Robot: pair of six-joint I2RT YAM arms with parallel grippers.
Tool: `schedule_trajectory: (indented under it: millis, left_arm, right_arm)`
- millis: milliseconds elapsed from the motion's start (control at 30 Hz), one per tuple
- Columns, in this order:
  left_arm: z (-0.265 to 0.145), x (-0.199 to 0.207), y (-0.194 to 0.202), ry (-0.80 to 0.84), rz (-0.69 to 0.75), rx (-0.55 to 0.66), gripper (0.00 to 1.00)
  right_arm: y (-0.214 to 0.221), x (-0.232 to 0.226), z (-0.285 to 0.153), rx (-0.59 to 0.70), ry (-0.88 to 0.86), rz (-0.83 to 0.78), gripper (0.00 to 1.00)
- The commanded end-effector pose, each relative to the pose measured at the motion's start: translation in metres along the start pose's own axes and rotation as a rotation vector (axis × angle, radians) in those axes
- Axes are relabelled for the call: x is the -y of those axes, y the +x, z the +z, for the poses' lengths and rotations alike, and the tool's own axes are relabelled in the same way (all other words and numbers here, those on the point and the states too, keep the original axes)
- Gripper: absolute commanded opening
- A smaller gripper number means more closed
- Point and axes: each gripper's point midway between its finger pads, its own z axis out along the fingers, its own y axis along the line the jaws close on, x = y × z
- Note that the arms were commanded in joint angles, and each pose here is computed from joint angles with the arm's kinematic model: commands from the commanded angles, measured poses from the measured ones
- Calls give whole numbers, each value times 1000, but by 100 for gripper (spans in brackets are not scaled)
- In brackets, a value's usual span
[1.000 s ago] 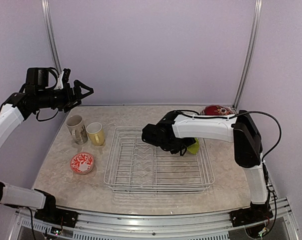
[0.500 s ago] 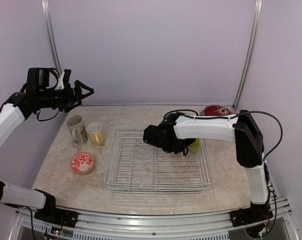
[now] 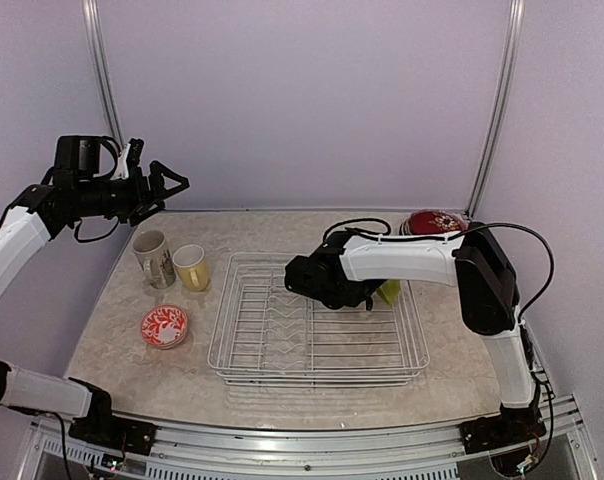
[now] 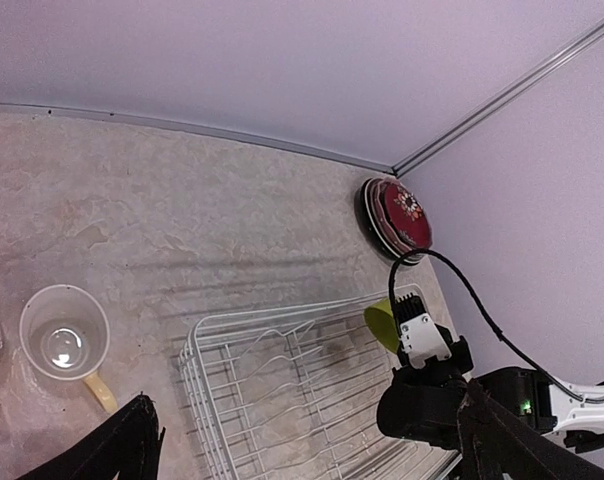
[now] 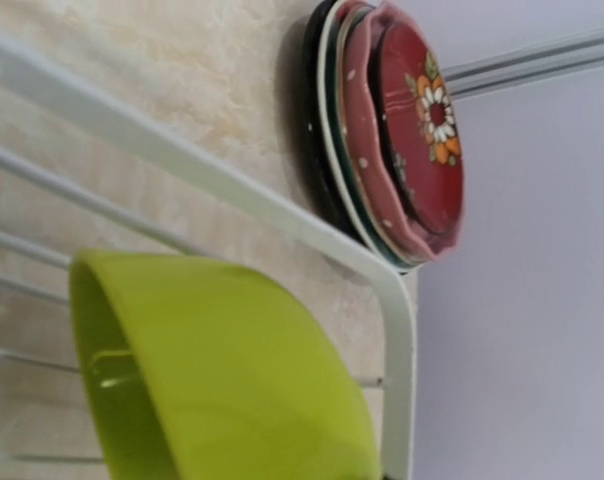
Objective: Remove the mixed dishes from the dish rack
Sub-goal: Grab the bowl from the dish rack.
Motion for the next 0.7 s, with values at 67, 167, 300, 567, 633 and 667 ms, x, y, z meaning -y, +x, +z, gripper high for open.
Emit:
schedule_trajectory:
  millis: [67, 167, 300, 567, 633, 667]
  left_arm:
    - [1, -4, 0, 7, -17, -8, 99]
    - [1, -4, 0, 7, -21, -7, 99]
    - [2, -5, 0, 8, -26, -10, 99]
    - [3, -5, 1, 13, -31, -16, 99]
    - [4, -5, 2, 13, -34, -19, 99]
    - [4, -5, 2, 14, -34, -20, 99]
  right_arm:
    - [3, 0, 10, -6, 77, -55, 26]
    - [4, 0, 12, -2, 93, -64, 24]
    - [3, 1, 12, 6, 104, -71, 16]
    - [-1, 9, 4, 22, 93, -49, 1]
    - [-3, 12, -1, 28, 81, -33, 0]
    - [-4, 13, -2, 31, 73, -23, 0]
